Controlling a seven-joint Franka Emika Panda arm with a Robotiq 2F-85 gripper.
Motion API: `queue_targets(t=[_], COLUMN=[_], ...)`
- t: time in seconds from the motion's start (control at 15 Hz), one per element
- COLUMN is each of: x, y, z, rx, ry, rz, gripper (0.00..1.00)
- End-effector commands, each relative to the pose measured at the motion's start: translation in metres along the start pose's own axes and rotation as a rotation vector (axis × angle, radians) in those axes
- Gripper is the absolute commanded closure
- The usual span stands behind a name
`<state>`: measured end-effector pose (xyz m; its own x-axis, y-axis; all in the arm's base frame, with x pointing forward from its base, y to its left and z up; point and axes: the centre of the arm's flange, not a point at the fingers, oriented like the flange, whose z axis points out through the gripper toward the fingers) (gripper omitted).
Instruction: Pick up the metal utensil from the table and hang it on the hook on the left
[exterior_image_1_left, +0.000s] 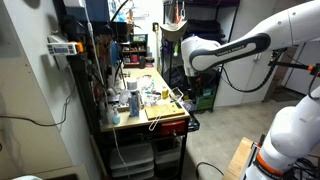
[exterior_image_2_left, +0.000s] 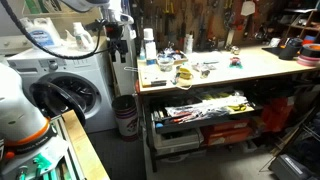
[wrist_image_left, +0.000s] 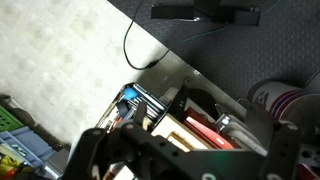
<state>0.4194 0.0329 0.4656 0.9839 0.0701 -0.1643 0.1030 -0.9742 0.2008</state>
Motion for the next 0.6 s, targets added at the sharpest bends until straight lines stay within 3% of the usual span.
queue_targets(t=[0.0, 0.13, 0.27, 0.53], x=[0.0, 0.009, 0.03, 0.077], y=[0.0, 0.002, 0.008, 0.01], z=[0.0, 0.0, 0.002, 0.011], rx=[0.0, 0.012, 0.085, 0.163], ry=[0.0, -0.008, -0.06, -0.059], rz=[0.0, 0.039, 0.158, 0.347], gripper=[0.0, 0.0, 0.0, 0.0])
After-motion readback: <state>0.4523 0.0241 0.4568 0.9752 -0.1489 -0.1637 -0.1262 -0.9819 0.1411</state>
